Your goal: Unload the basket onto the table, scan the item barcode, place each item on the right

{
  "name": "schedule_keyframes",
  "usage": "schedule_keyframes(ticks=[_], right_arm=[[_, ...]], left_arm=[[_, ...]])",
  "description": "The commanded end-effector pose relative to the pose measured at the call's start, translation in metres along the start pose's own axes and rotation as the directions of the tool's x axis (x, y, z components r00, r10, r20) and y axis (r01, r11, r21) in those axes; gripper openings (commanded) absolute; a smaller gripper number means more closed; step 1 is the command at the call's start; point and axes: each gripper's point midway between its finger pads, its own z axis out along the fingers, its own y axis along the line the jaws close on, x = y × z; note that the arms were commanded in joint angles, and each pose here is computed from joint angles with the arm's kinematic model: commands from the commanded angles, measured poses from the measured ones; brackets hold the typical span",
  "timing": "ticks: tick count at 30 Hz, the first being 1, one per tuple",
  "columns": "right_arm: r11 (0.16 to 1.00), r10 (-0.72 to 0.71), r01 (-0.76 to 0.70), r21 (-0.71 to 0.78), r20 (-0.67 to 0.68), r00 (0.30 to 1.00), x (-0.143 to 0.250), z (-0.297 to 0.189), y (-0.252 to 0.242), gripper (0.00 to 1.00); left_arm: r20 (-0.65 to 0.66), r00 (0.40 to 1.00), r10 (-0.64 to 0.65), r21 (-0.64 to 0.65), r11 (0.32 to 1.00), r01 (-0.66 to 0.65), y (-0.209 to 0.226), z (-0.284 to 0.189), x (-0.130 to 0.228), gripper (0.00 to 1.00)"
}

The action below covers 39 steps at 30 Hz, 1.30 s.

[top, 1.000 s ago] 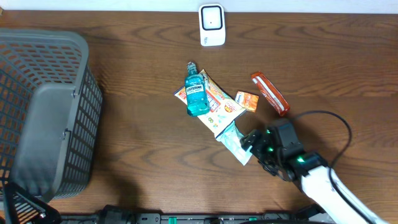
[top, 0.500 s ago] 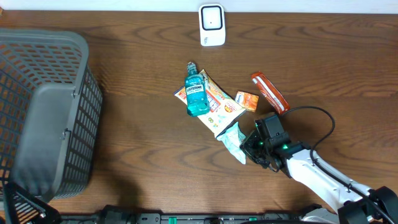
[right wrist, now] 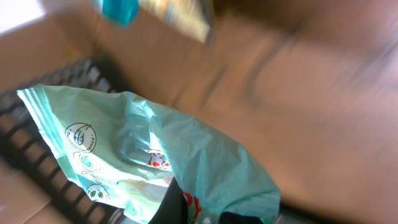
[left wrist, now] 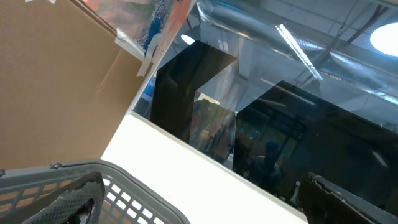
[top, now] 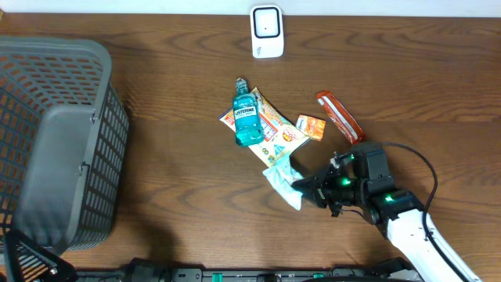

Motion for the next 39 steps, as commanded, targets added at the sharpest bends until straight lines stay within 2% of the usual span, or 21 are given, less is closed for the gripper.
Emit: schedule_keyframes(ticks=[1, 5, 8, 11, 12, 16, 21, 25, 29, 30, 31, 33, 35, 36, 38, 39], right_arm=[[0.987, 0.136, -0.153, -0.047, -0.260, 0.956, 0.044, -0.008, 0.015, 0.01], [0.964, 0.256, -0.267, -0.001, -0.287, 0.923, 0.049, -0.009, 0.012, 0.02], [0.880, 0.474, -0.468, 0.084, -0.230, 0.850, 0.044, -0.007, 0.000, 0.02], [0.712, 0.702, -0.688, 0.140, -0.116, 0.703, 0.035, -0.005, -0.013, 0.01], [0.634, 0.773, -0.760, 0.145, -0.079, 0.629, 0.032, -0.004, -0.015, 0.02], [0.685, 0.728, -0.727, 0.050, -0.072, 0.681, 0.014, -0.005, -0.001, 0.02], [0.674, 0.738, -0.737, 0.044, -0.025, 0.674, 0.007, -0.005, -0.008, 0.02], [0.829, 0.526, -0.554, 0.075, 0.233, 0.818, -0.021, -0.005, -0.044, 0.01], [0.860, 0.403, -0.486, 0.154, 0.378, 0.833, -0.034, -0.011, -0.068, 0.01], [0.879, 0.347, -0.445, 0.171, 0.409, 0.844, -0.039, -0.013, -0.070, 0.07], [0.896, 0.287, -0.400, 0.195, 0.434, 0.854, -0.044, -0.015, -0.072, 0.18], [0.921, 0.158, -0.297, 0.254, 0.454, 0.877, -0.051, -0.018, -0.075, 0.46], [0.931, 0.034, -0.188, 0.313, 0.438, 0.898, -0.054, -0.020, -0.076, 0.49], [0.933, -0.013, -0.142, 0.332, 0.424, 0.906, -0.054, -0.020, -0.075, 0.53], [0.935, -0.080, -0.071, 0.348, 0.402, 0.912, -0.056, -0.019, -0.072, 0.71], [0.940, -0.124, -0.014, 0.341, 0.380, 0.916, -0.055, -0.017, -0.065, 0.75]], left_arm=[[0.006, 1.000, 0.003, -0.004, 1.000, -0.003, 0.001, 0.000, -0.001, 0.99], [0.006, 1.000, 0.003, -0.004, 1.000, -0.003, 0.001, 0.000, -0.001, 0.99], [0.006, 1.000, 0.003, -0.004, 1.000, -0.003, 0.001, 0.000, -0.001, 0.99], [0.006, 1.000, 0.003, -0.004, 1.000, -0.003, 0.001, 0.000, -0.001, 0.99], [0.006, 1.000, 0.003, -0.004, 1.000, -0.003, 0.001, 0.000, -0.001, 0.99], [0.006, 1.000, 0.003, -0.004, 1.000, -0.003, 0.001, 0.000, -0.001, 0.99], [0.006, 1.000, 0.003, -0.004, 1.000, -0.003, 0.001, 0.000, -0.001, 0.99], [0.006, 1.000, 0.003, -0.004, 1.000, -0.003, 0.001, 0.000, -0.001, 0.99], [0.006, 1.000, 0.004, -0.004, 1.000, -0.004, 0.001, 0.000, -0.001, 0.99], [0.006, 1.000, 0.004, -0.004, 1.000, -0.004, 0.001, 0.000, -0.001, 0.99], [0.006, 1.000, 0.004, -0.004, 1.000, -0.004, 0.001, 0.000, -0.001, 0.99], [0.006, 1.000, 0.004, -0.004, 1.000, -0.004, 0.001, 0.000, -0.001, 0.99], [0.006, 1.000, 0.004, -0.004, 1.000, -0.004, 0.001, 0.000, -0.001, 0.99], [0.006, 1.000, 0.004, -0.004, 1.000, -0.004, 0.001, 0.000, -0.001, 0.99], [0.006, 1.000, 0.004, -0.004, 1.000, -0.004, 0.001, 0.000, -0.001, 0.99], [0.006, 1.000, 0.004, -0.004, 1.000, -0.004, 0.001, 0.000, -0.001, 0.99]])
